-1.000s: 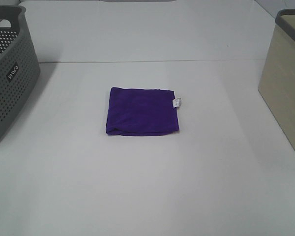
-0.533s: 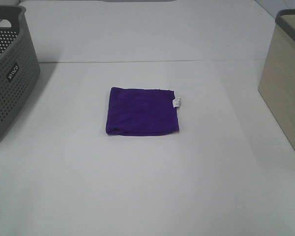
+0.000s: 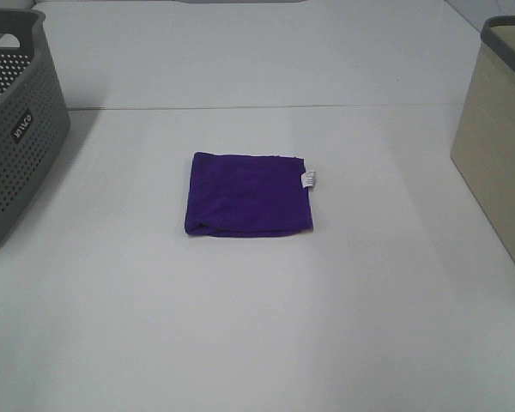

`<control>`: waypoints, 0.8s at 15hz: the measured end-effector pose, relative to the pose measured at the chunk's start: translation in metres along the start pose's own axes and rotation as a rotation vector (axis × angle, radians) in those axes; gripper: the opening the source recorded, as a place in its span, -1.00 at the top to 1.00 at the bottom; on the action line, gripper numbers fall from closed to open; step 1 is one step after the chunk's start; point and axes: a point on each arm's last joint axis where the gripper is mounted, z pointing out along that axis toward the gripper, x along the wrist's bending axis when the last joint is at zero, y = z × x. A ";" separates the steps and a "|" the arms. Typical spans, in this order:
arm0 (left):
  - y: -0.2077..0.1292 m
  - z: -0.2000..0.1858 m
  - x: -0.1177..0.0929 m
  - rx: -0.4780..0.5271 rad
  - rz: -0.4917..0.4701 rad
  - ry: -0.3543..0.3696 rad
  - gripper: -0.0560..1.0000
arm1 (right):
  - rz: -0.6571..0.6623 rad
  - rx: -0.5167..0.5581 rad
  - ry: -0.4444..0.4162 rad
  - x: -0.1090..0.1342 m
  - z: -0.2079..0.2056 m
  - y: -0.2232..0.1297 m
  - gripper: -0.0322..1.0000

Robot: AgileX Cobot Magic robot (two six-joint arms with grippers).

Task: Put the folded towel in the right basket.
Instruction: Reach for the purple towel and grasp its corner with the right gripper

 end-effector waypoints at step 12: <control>0.000 0.000 0.000 0.000 0.000 0.000 -0.98 | 0.041 0.281 0.372 0.072 0.194 0.107 -0.62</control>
